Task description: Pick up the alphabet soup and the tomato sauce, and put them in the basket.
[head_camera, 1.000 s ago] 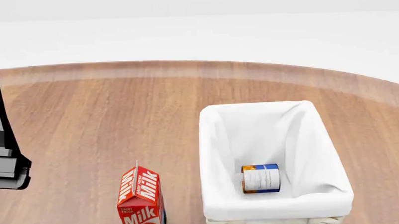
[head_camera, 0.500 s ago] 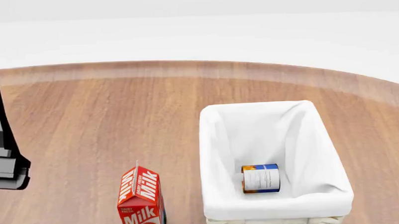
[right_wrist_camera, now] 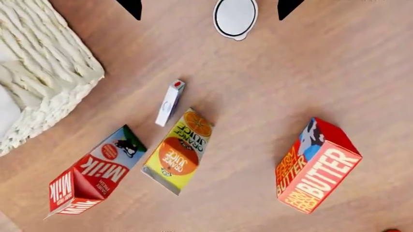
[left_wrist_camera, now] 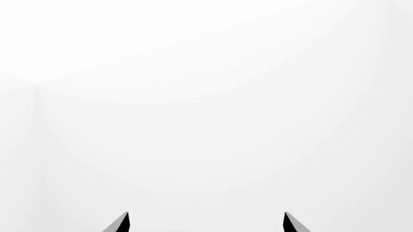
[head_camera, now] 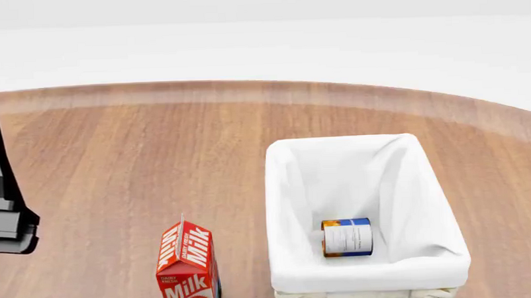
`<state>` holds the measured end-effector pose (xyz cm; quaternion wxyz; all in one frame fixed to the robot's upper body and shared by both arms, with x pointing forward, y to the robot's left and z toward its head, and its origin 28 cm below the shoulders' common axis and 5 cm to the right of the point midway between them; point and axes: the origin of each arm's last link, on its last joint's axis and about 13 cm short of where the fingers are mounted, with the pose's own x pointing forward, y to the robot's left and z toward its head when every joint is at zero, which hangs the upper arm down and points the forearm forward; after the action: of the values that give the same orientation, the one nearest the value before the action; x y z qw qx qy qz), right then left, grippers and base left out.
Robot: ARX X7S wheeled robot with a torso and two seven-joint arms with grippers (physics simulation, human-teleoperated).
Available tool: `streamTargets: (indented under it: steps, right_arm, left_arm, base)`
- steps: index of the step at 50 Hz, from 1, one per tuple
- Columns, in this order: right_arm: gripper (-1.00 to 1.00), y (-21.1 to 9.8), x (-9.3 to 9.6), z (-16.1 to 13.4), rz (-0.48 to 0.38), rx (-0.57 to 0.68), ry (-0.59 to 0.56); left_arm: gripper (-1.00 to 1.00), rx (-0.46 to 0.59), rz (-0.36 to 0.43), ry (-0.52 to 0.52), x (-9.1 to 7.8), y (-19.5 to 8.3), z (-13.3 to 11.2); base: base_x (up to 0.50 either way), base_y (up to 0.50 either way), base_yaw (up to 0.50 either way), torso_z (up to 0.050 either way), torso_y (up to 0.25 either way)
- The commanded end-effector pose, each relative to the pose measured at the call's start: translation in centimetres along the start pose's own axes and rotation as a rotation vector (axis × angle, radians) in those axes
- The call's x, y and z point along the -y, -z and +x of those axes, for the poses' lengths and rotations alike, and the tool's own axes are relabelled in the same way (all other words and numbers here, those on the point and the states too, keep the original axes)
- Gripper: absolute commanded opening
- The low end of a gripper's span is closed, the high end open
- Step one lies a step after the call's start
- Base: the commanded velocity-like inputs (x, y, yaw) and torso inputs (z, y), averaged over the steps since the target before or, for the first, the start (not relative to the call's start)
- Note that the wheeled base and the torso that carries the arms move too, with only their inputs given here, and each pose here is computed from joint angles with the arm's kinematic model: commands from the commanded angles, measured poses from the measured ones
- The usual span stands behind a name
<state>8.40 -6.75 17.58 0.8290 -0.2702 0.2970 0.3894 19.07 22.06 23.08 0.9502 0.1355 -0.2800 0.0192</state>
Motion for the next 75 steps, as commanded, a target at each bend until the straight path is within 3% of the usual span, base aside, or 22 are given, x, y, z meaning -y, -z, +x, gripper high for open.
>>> streamTargets:
  steps: [1, 29, 56, 75]
  right_arm:
    - [1.0, 0.5, -0.8, 0.6, -0.038, 0.01, -0.007]
    - [1.0, 2.4, -2.0, 3.3, -0.031, -0.019, -0.055]
    - [1.0, 3.7, -1.5, 5.7, -0.042, -0.058, -0.037]
    - [1.0, 4.8, -2.6, 7.5, -0.062, -0.068, -0.053]
  left_arm:
    - [1.0, 0.002, -0.001, -0.001, -0.1, -0.2, 0.1]
    - [1.0, -0.004, -0.006, -0.003, 0.0, 0.2, -0.1]
    - [1.0, -0.003, -0.002, -0.007, -0.2, 0.1, -0.2]
    - [1.0, -0.007, -0.005, -0.005, -0.1, 0.3, -0.3]
  base:
    - [0.0, 0.0, 0.0, 0.0, 0.0]
    - [0.0, 0.0, 0.0, 0.0, 0.0]
    - [0.0, 0.0, 0.0, 0.0, 0.0]
    - [0.0, 0.0, 0.0, 0.0, 0.0]
